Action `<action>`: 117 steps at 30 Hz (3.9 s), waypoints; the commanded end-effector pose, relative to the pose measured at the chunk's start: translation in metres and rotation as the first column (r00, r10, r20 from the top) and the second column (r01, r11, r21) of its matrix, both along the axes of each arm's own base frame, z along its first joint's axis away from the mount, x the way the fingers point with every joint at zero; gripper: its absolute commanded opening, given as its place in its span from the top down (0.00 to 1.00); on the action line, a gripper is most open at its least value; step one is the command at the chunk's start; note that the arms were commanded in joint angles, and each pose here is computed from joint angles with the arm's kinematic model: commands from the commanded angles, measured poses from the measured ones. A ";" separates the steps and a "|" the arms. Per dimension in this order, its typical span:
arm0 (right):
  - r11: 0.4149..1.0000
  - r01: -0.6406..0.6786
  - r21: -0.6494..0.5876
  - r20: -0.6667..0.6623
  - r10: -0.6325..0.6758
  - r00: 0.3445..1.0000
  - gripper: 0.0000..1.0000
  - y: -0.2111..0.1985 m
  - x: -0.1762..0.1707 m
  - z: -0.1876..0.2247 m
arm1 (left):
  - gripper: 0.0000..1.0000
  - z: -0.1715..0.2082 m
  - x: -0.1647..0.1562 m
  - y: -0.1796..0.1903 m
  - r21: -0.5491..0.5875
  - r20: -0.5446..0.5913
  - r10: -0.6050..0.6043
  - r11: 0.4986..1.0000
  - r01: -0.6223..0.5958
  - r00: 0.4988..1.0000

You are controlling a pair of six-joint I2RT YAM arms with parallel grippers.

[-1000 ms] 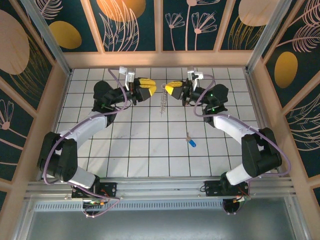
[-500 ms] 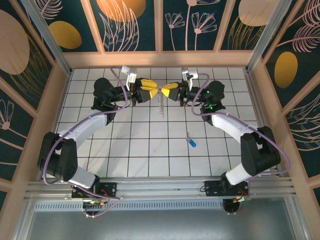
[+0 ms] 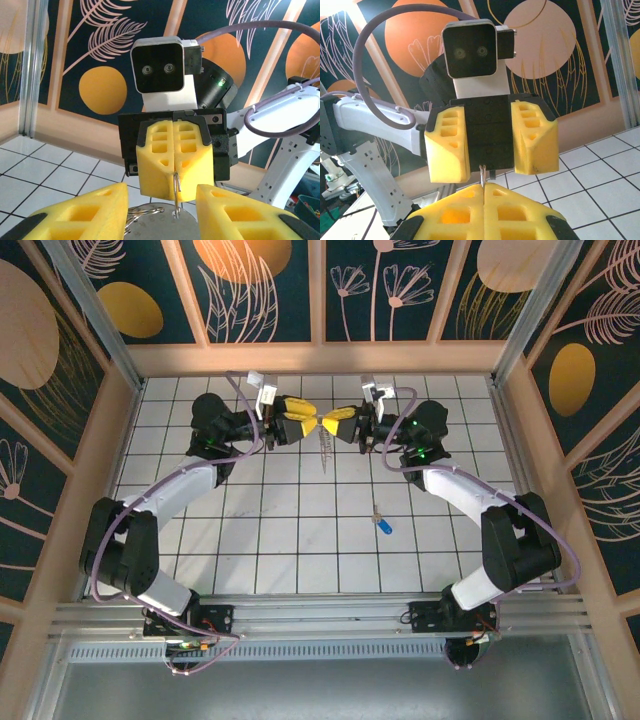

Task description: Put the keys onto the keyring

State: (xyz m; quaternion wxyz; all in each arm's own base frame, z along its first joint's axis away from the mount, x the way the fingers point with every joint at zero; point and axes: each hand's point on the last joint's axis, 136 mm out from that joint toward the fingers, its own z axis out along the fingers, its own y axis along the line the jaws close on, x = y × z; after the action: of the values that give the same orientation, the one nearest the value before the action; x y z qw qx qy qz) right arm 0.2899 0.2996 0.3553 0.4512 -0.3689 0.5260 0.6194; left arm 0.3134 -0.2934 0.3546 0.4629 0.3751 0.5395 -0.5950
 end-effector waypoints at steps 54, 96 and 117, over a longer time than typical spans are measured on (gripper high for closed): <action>0.998 0.057 -0.019 0.076 -0.056 0.996 1.00 -0.011 -0.004 0.011 | 1.00 0.008 -0.012 -0.019 0.012 0.076 -0.069 0.998 0.068 0.995; 0.624 0.696 -0.356 -0.314 -0.781 0.540 0.01 -0.113 0.099 -0.121 | 1.00 -0.006 -0.022 -0.010 0.024 0.578 0.119 0.986 -0.163 0.807; 0.549 0.752 -0.365 -0.281 -0.835 0.473 0.01 -0.139 0.098 -0.117 | 1.00 0.020 0.011 -0.052 -0.057 0.327 -0.028 0.997 0.049 0.945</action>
State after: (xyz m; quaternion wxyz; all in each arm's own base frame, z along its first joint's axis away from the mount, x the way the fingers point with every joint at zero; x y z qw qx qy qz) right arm 0.3903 0.1696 0.2154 0.4950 0.0272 0.7960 0.3472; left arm 0.3308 -0.3364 0.3576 0.5661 0.4636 0.4498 -0.5122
